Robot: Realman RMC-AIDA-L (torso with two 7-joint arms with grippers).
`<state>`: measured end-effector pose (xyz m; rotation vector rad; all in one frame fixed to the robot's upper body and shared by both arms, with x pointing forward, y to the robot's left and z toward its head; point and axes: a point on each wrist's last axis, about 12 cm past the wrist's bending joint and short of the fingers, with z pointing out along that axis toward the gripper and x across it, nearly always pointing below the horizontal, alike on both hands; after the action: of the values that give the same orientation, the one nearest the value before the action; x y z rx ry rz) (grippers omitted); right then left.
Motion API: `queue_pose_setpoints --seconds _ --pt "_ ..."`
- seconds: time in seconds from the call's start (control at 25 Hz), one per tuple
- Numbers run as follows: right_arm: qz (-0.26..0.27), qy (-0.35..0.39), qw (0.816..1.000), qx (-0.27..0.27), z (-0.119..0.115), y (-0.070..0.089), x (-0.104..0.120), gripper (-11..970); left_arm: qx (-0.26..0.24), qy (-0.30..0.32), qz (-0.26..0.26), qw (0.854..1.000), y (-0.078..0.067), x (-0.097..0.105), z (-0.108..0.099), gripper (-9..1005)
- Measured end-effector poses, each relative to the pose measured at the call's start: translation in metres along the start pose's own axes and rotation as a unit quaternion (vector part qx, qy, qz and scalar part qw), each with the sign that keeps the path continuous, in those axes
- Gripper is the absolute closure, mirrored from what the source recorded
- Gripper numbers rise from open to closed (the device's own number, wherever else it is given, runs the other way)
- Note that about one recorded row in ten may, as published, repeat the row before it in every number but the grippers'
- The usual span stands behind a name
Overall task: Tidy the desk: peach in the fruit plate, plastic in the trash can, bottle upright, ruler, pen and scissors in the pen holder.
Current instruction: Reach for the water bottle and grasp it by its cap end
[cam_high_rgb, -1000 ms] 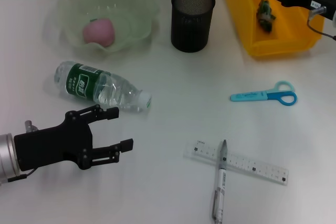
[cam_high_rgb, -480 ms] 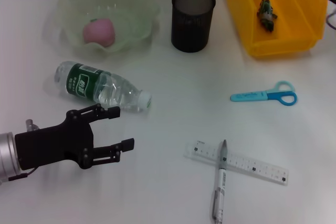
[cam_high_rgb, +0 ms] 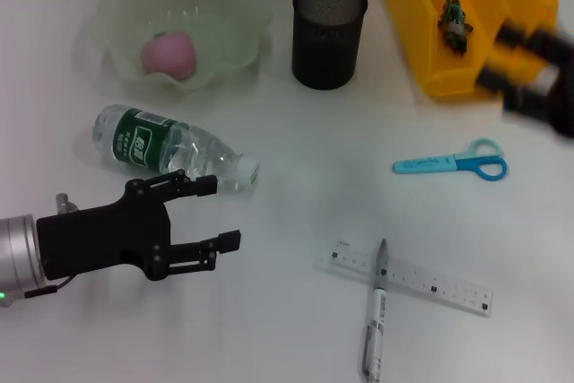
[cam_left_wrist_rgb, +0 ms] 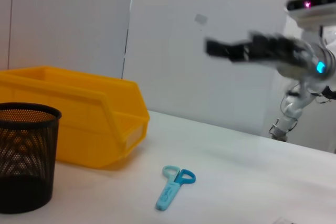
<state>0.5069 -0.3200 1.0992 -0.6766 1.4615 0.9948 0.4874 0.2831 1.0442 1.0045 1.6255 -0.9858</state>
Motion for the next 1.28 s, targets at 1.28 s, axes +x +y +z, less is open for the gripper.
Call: queue_pose_setpoints --seconds 1.28 --pt "-0.021 0.180 0.983 -0.035 -0.006 0.030 0.074 170 0.082 0.199 0.096 0.972 0.056 -0.104 0.089 188"
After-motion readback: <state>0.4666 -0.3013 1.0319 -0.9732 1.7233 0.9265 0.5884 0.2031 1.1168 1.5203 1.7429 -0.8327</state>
